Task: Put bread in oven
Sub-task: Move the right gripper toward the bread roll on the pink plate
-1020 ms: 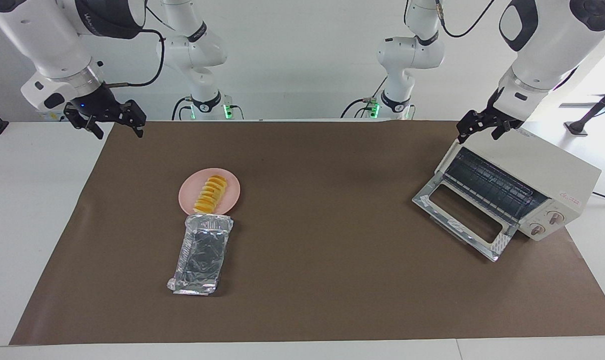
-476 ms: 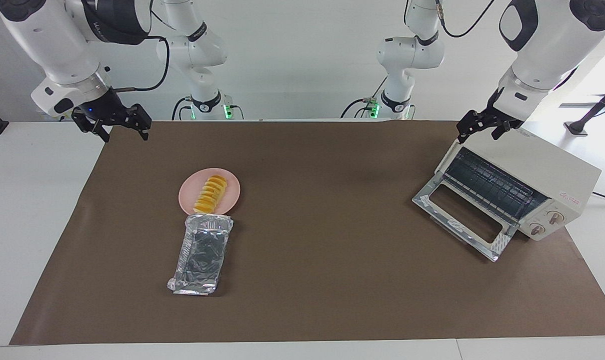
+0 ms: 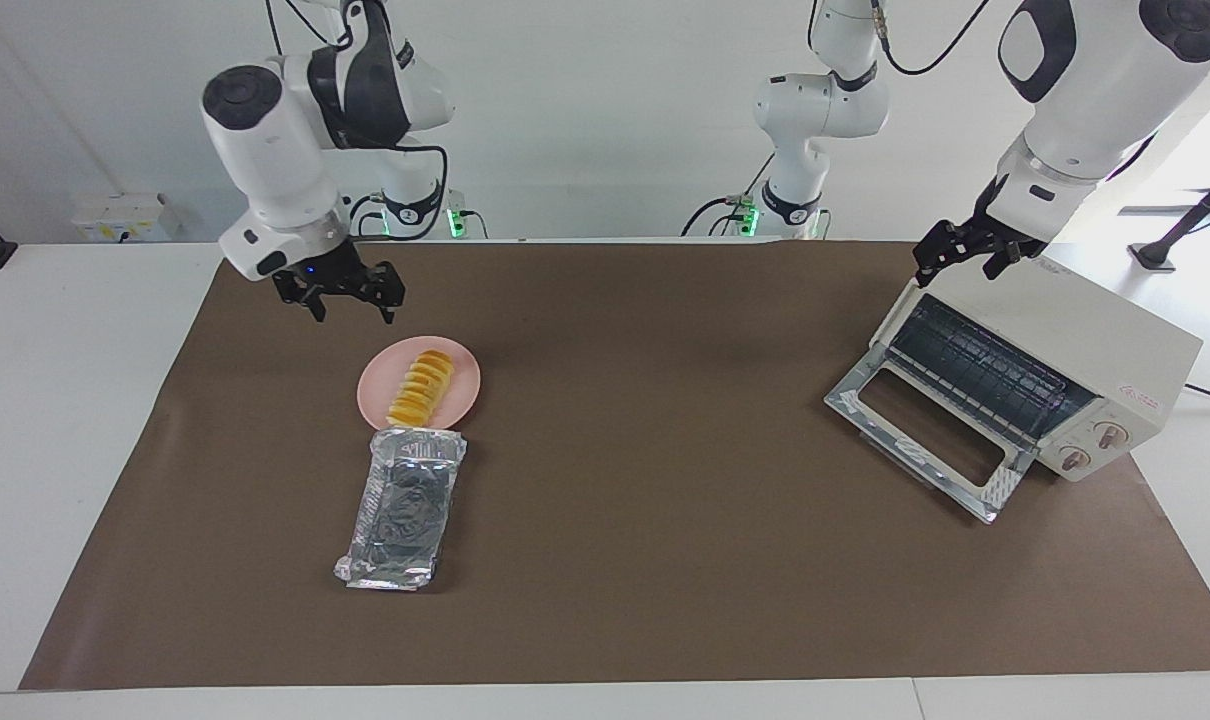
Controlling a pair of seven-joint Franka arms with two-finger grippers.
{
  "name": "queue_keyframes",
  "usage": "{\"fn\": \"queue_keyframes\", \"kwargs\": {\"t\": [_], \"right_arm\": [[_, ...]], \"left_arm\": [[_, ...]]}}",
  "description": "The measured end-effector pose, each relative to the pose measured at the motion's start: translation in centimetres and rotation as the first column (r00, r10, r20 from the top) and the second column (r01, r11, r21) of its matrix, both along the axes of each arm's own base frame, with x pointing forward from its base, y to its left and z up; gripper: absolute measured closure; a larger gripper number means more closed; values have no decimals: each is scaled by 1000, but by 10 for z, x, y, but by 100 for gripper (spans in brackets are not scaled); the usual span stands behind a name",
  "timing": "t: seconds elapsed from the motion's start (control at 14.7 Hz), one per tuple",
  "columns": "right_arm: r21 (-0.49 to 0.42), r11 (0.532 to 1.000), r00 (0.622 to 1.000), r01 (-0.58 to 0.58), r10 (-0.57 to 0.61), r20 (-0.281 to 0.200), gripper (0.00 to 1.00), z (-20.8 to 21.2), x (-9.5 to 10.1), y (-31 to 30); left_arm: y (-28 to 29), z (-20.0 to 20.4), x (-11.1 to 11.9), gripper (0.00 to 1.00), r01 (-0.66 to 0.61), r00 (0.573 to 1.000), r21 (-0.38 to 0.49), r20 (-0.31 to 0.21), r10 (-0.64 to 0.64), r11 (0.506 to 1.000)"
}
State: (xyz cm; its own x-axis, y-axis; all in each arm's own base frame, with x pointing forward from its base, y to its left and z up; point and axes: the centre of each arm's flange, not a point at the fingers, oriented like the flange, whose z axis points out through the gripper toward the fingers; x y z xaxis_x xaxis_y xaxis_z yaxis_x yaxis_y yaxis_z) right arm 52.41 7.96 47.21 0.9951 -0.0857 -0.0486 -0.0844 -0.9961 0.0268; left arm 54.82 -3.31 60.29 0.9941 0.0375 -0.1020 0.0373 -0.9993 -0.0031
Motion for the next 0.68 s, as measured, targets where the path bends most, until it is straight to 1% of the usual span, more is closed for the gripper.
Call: {"fn": "queue_keyframes", "kwargs": {"t": [0.14,0.2,0.48,0.68], "right_arm": [[-5,1000,1000,12,-12,-3,0,-31,1,14],[-3,1000,1000,13,-13,7,0,-43,1,14],[10,1000,997,9,-10,71,0,-86,-2,14],[13,1000,996,2,-3,89,0,-116,-9,16]], "left_arm": [[0,0,0,0,0,1000,0,0,0,1000],[0,0,0,0,0,1000,0,0,0,1000],[0,0,0,0,0,1000,0,0,0,1000],[0,0,0,0,0,1000,0,0,0,1000]]}}
